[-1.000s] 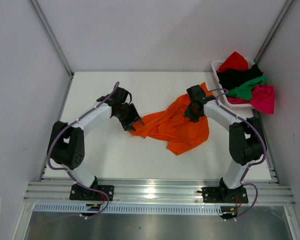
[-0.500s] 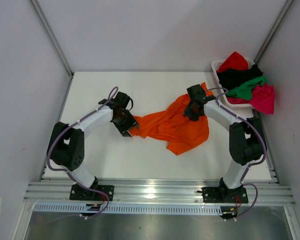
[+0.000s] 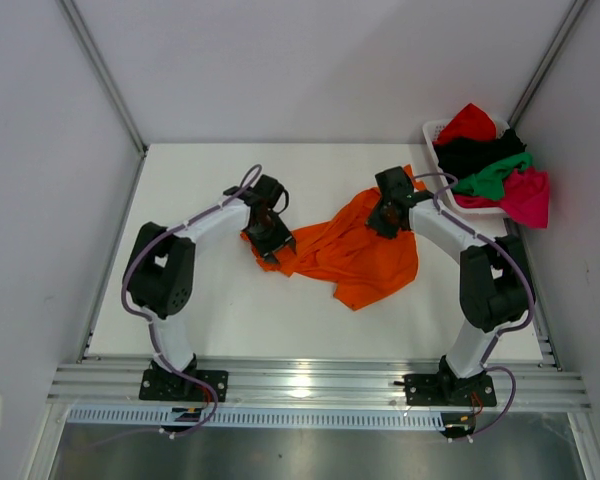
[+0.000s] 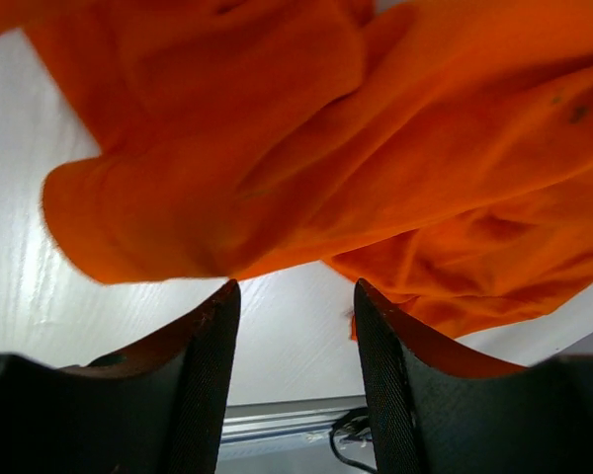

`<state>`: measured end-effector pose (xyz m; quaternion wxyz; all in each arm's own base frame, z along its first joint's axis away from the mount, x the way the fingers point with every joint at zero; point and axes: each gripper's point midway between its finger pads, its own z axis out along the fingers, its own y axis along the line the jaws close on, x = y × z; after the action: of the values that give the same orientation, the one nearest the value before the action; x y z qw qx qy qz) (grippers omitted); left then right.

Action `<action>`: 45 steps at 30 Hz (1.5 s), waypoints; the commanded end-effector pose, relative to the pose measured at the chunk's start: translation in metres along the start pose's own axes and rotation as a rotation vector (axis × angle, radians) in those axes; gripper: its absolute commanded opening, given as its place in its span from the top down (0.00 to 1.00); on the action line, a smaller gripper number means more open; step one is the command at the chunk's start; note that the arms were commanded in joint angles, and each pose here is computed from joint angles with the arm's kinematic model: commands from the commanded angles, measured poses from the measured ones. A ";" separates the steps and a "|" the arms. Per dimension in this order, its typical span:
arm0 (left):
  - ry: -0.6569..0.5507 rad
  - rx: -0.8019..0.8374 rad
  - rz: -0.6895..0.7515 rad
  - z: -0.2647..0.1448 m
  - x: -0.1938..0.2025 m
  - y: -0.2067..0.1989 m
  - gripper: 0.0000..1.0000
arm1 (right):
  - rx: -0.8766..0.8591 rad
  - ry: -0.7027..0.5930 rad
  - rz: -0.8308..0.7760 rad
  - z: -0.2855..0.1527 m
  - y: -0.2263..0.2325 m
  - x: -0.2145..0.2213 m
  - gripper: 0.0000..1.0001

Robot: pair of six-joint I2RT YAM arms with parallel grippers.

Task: Fold and stack the t-shirts
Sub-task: Flatten the tshirt out

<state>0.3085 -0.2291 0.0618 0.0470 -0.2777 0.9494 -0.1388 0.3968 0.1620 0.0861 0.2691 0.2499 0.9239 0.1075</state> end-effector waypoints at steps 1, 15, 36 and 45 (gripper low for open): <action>-0.034 0.030 0.046 -0.009 -0.016 -0.028 0.47 | -0.054 -0.034 0.020 -0.004 0.020 -0.018 0.62; -0.097 0.023 0.124 -0.073 -0.030 -0.028 0.47 | -0.074 -0.083 -0.025 -0.030 0.035 -0.014 0.62; -0.295 0.082 0.133 -0.016 0.036 0.053 0.46 | -0.179 -0.339 -0.054 -0.045 0.015 0.026 0.62; -0.348 0.135 -0.021 0.034 0.040 0.021 0.47 | -0.208 -0.339 -0.084 -0.043 0.015 0.030 0.62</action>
<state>0.2404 -0.2159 0.0194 0.1887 -0.2599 0.9405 -0.1112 0.3506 0.1839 0.0987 0.4229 0.2034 0.8731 0.1322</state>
